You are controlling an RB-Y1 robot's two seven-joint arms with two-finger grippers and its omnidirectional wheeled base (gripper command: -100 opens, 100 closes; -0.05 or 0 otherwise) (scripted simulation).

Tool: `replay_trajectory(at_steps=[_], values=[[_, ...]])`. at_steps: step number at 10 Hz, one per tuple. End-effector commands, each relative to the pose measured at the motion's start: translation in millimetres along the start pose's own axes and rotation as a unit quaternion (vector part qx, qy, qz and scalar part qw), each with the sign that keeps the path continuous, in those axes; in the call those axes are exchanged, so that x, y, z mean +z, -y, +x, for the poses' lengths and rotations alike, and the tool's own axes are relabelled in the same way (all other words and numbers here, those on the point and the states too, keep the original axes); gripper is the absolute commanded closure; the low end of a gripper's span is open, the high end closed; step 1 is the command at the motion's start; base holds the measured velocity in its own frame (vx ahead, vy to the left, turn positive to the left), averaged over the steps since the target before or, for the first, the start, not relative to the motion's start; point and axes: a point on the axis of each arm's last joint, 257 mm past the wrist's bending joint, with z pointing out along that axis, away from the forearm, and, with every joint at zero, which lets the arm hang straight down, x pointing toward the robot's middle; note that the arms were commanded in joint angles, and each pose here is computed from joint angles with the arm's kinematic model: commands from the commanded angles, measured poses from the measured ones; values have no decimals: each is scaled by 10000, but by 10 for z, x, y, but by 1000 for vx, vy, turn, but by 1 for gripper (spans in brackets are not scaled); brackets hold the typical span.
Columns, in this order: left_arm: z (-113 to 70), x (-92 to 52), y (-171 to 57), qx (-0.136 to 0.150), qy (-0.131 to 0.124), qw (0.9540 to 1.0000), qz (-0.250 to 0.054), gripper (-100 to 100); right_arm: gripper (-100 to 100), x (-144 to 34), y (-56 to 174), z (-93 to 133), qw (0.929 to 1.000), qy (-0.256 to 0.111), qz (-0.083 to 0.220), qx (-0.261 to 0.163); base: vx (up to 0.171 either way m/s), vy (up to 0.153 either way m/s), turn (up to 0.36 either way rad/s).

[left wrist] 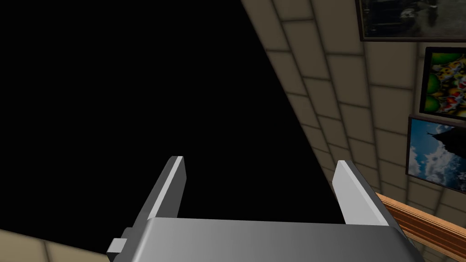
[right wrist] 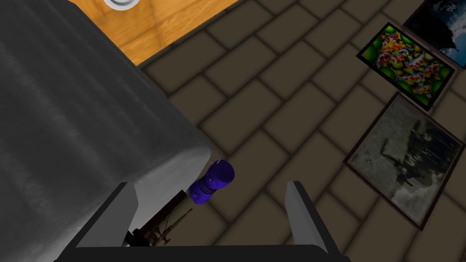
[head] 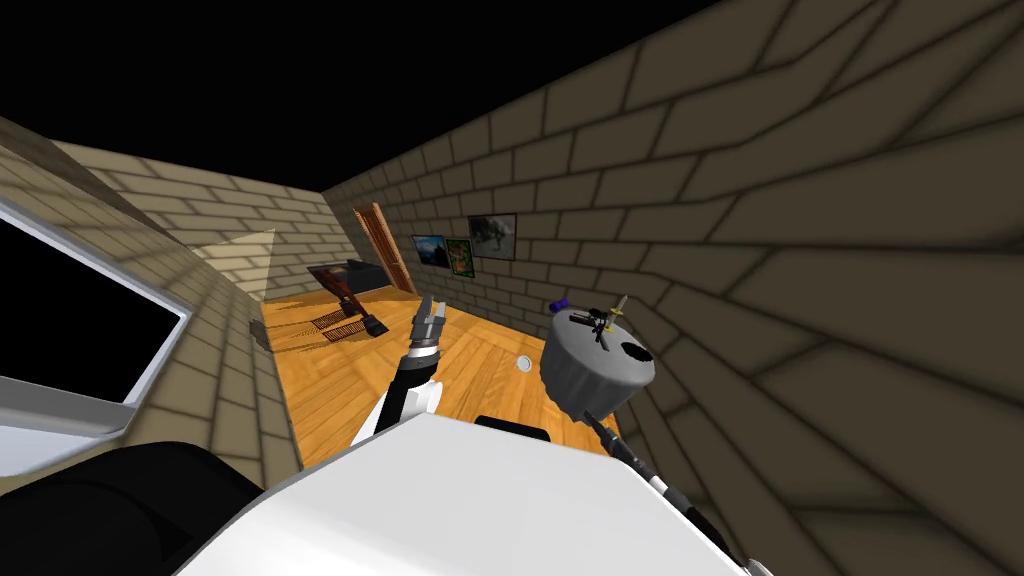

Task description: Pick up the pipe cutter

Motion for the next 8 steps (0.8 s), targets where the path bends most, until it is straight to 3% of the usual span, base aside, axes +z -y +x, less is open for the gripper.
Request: replay_trajectory(at_steps=[1, 2, 3, 5, 7, 8], values=[[0, 0, 0, 0, 0, 10000, 0, 0, -100, -18, 169, 11, 9997, -90, 198, -110, 42, 50, 57], [0, 0, 0, 1, 0, 10000, 0, 0, -100, -105, 429, 4, 9980, -237, 482, -325, 57, 57, 125], [0, 0, 0, 0, 0, 10000, 0, 0, -100, -113, 451, 8, 9979, -241, 505, -323, 52, 47, 71], [0, 0, 0, 0, 0, 10000, 0, 0, -100, -217, 725, -27, 9946, -371, 806, -541, 74, 55, 112], [0, 0, 0, 1, 0, 10000, 0, 0, -100, -387, 1139, -189, 9853, -553, 1276, -987, 109, 35, 181], [0, 0, 0, 1, 0, 10000, -1, 0, -100, -446, 1241, -190, 9837, -573, 1390, -988, 108, 16, 81]])
